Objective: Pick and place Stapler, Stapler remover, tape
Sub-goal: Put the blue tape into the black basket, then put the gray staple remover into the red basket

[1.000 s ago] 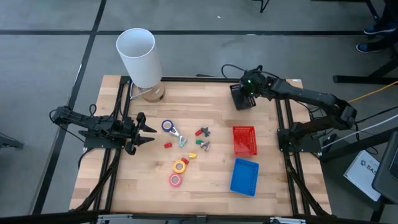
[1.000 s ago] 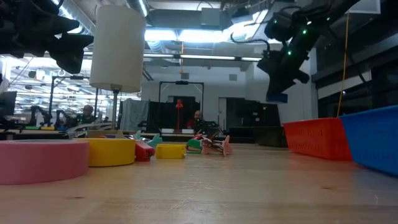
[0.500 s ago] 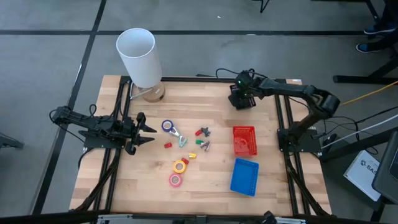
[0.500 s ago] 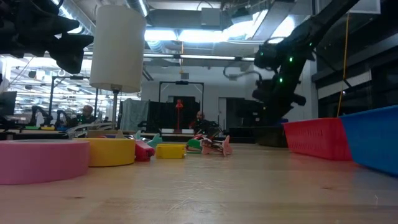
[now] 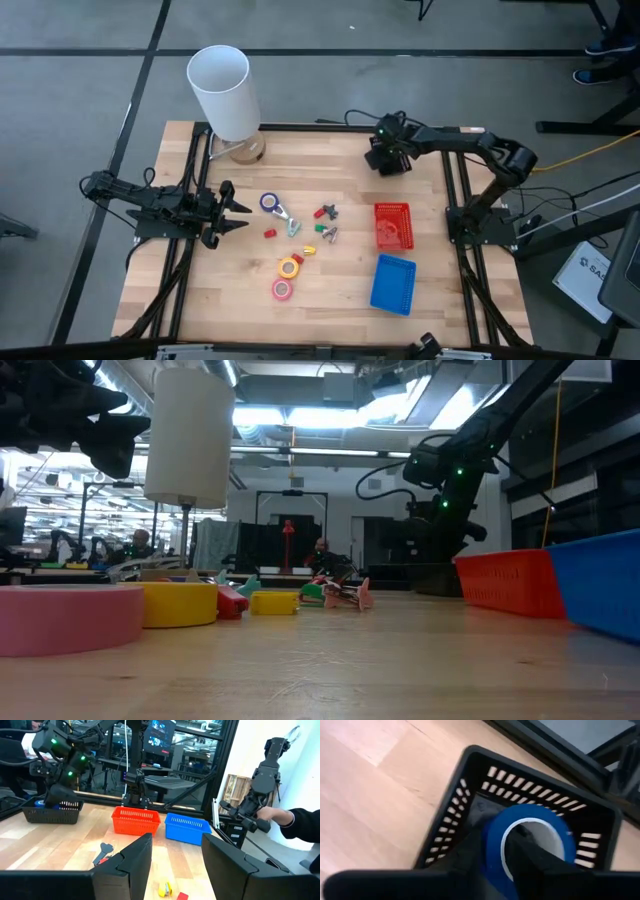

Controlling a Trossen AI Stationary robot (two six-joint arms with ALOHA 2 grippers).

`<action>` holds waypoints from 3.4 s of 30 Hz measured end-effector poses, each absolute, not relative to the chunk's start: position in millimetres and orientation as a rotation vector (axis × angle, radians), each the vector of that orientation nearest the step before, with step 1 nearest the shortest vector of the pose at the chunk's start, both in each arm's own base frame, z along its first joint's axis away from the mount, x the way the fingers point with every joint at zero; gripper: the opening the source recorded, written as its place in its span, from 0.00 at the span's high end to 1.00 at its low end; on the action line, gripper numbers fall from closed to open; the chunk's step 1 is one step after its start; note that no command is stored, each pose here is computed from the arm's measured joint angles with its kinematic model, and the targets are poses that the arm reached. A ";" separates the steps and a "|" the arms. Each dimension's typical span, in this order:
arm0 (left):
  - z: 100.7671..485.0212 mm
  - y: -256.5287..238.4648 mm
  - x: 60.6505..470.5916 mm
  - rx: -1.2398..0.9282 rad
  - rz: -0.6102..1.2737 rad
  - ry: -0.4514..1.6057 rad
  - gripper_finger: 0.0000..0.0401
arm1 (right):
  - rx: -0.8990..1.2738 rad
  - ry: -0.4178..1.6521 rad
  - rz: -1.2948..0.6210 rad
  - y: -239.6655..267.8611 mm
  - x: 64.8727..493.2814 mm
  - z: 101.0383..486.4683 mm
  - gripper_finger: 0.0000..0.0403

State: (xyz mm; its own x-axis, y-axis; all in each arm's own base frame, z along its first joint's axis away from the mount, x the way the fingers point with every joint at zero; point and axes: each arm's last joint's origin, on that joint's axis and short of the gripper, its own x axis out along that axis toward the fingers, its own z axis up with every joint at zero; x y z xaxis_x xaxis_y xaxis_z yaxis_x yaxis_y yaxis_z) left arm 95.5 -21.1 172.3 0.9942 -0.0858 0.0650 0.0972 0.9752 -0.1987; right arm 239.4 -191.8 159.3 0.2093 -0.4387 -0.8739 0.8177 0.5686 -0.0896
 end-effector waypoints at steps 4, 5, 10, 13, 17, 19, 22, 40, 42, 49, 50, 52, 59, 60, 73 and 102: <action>172.4 -21.1 95.5 -0.203 -0.092 -0.056 0.58 | 0.436 1.029 -0.915 -192.8 238.5 159.3 0.66; 172.4 -21.0 95.5 -0.203 -0.092 -0.056 0.58 | 0.431 1.032 -0.912 -192.8 238.5 159.3 0.63; 172.5 -21.0 95.5 -0.203 -0.092 -0.057 0.58 | 0.394 1.072 -0.842 -194.6 242.2 168.7 0.53; 172.4 -21.0 95.5 -0.203 -0.092 -0.056 0.58 | 0.379 1.068 -0.826 -197.7 247.0 181.4 0.50; 172.4 -21.0 95.5 -0.203 -0.092 -0.057 0.58 | 0.363 1.087 -0.799 -196.3 255.7 201.2 0.49; 172.5 -21.1 95.5 -0.203 -0.092 -0.057 0.58 | 0.354 1.099 -0.778 -191.6 262.7 213.2 0.49; 172.4 -21.0 95.5 -0.203 -0.092 -0.057 0.58 | 0.323 1.100 -0.729 -178.4 277.2 232.6 0.49; 172.5 -21.0 95.5 -0.203 -0.092 -0.057 0.58 | -0.106 0.951 -0.211 -32.2 350.4 273.8 0.51; 172.5 -21.0 95.5 -0.203 -0.092 -0.057 0.58 | -0.137 0.920 -0.169 -18.1 353.9 270.2 0.51; 172.5 -21.0 95.5 -0.203 -0.092 -0.057 0.58 | -0.162 0.869 -0.099 10.7 352.1 234.0 0.51; 172.5 -21.0 95.5 -0.203 -0.092 -0.057 0.58 | -0.176 0.857 -0.088 13.0 351.3 228.6 0.51; 172.4 -21.1 95.5 -0.203 -0.092 -0.057 0.58 | -0.212 0.821 -0.065 16.8 350.1 218.3 0.51; 172.5 -21.0 95.5 -0.203 -0.092 -0.057 0.58 | -0.115 0.815 -0.109 13.9 336.9 185.2 0.51; 172.4 -21.0 95.5 -0.203 -0.092 -0.057 0.58 | -0.070 0.827 -0.131 13.0 334.4 181.3 0.51; 172.4 -21.0 95.5 -0.203 -0.092 -0.056 0.58 | 0.127 0.815 -0.310 9.7 315.1 150.9 0.38; 172.3 -21.1 95.5 -0.203 -0.092 -0.056 0.58 | 0.198 0.750 -0.366 2.3 344.8 115.1 0.55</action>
State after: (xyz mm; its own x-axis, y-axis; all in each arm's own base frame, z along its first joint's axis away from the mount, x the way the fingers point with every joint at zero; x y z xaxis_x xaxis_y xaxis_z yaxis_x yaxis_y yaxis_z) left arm 95.5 -21.1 172.3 0.9942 -0.0859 0.0650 0.0973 0.9752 -0.1987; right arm 344.8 2.3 115.1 0.6729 -0.2532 -0.6951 0.3924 0.9187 0.0453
